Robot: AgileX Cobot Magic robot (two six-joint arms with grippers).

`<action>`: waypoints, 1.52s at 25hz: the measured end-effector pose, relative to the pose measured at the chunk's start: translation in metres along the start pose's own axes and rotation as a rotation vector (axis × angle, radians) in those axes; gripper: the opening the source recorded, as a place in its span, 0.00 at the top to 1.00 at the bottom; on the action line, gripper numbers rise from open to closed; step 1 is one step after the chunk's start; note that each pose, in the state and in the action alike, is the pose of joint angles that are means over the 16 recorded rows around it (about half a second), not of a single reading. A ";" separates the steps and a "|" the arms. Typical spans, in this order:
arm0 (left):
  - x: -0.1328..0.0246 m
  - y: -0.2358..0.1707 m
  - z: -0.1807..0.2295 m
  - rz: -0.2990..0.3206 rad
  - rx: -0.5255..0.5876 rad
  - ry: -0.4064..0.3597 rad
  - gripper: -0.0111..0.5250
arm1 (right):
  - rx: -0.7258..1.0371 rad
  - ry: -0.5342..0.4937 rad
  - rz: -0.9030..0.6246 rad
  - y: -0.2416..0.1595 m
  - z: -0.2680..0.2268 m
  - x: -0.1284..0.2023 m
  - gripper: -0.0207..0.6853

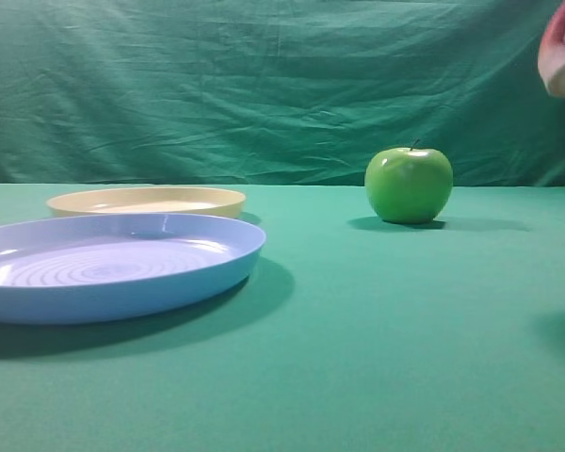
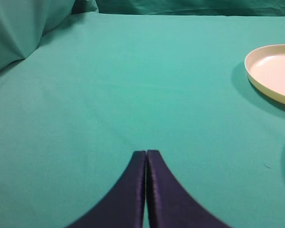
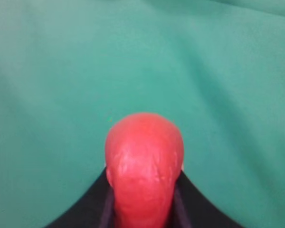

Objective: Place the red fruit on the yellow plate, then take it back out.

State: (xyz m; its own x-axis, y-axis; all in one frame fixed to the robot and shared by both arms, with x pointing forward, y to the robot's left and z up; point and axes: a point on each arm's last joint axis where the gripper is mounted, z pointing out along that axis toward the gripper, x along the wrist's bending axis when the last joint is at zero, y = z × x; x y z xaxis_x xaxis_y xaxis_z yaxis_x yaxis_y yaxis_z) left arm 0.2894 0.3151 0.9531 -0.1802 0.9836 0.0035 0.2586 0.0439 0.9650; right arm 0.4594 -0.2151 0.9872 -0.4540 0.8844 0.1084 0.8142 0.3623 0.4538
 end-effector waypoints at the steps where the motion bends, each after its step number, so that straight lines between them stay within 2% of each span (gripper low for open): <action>1: 0.000 0.000 0.000 0.000 0.000 0.000 0.98 | 0.000 -0.007 0.000 -0.003 0.005 -0.001 0.71; 6: 0.000 0.000 0.000 0.001 0.000 0.000 0.98 | 0.013 -0.032 -0.012 -0.012 0.025 -0.006 0.71; 10: 0.000 0.000 0.000 0.001 0.000 0.000 0.98 | 0.025 -0.044 -0.019 -0.015 0.037 -0.009 0.64; 22: 0.000 0.000 0.000 0.002 0.000 0.000 0.98 | 0.056 -0.028 -0.038 -0.006 0.043 -0.010 0.17; 25: 0.000 0.000 0.000 0.002 0.000 0.000 0.98 | 0.060 -0.015 -0.042 0.005 0.034 -0.009 0.11; 28: 0.000 0.000 0.000 0.002 0.000 0.000 0.98 | 0.064 -0.007 -0.046 0.017 0.021 -0.007 0.13; 31: 0.000 0.000 0.000 0.002 0.000 0.000 0.98 | 0.066 -0.009 -0.052 0.031 0.004 -0.006 0.21; 34: 0.000 0.000 0.000 0.002 0.000 0.000 0.98 | 0.062 -0.022 -0.055 0.042 -0.018 -0.004 0.33; 38: 0.000 0.000 0.000 0.002 0.000 0.000 0.98 | 0.050 -0.049 -0.050 0.050 -0.048 -0.002 0.55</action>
State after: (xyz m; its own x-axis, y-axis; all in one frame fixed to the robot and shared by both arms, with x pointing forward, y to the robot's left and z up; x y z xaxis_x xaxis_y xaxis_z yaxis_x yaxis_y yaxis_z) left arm 0.2894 0.3151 0.9531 -0.1797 0.9837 0.0054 0.2590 0.0420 0.9650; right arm 0.4835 -0.2132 1.0516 -0.4773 0.8777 0.0423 0.8083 0.4196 0.4130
